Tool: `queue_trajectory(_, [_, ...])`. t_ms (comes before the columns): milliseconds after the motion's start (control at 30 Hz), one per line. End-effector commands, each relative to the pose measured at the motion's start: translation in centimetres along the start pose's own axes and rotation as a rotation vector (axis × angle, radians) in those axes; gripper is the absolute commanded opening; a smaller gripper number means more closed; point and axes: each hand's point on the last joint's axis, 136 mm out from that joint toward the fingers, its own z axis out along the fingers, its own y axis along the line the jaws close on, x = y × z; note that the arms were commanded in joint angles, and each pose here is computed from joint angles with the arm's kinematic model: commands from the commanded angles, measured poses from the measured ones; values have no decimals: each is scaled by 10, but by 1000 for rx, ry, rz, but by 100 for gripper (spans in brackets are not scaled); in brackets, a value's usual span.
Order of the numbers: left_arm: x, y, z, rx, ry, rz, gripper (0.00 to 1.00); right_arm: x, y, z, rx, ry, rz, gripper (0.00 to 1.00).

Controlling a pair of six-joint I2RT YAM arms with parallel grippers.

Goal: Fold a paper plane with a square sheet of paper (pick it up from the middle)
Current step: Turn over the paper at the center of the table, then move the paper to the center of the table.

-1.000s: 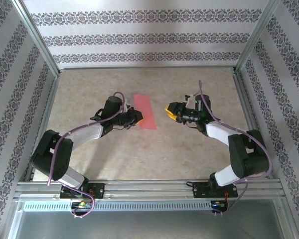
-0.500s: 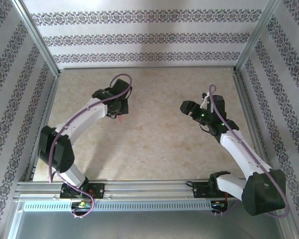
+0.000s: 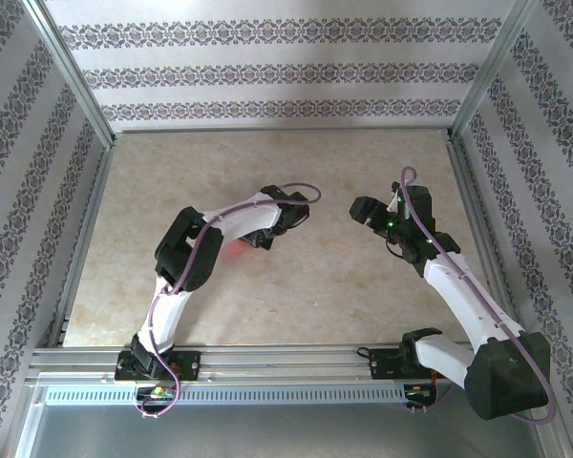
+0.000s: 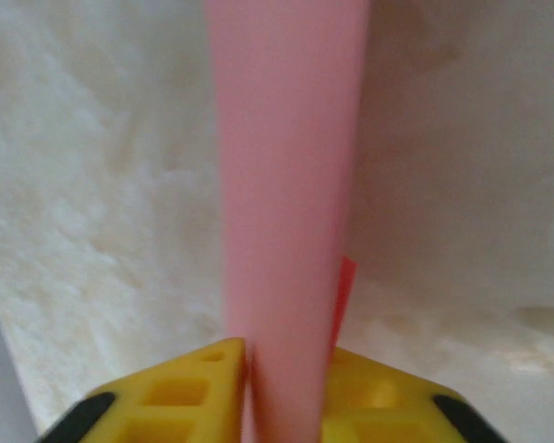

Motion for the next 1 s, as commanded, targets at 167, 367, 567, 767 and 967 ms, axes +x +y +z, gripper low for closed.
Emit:
queue_trajectory(167, [-11, -37, -41, 432, -18, -123, 58, 18, -8, 11, 17, 53, 55, 78])
queue_trajectory(367, [-22, -6, -58, 690, -77, -328, 73, 47, 16, 37, -11, 167, 27, 73])
queue_trajectory(567, [-4, 60, -24, 714, -94, -594, 85, 105, 78, 79, -68, 343, -80, 66])
queue_trajectory(767, [24, 109, 7, 739, -127, -843, 97, 164, 140, 118, -133, 478, -198, 58])
queue_trajectory(967, [46, 140, 21, 744, -168, -990, 99, 212, 181, 147, -194, 585, -273, 55])
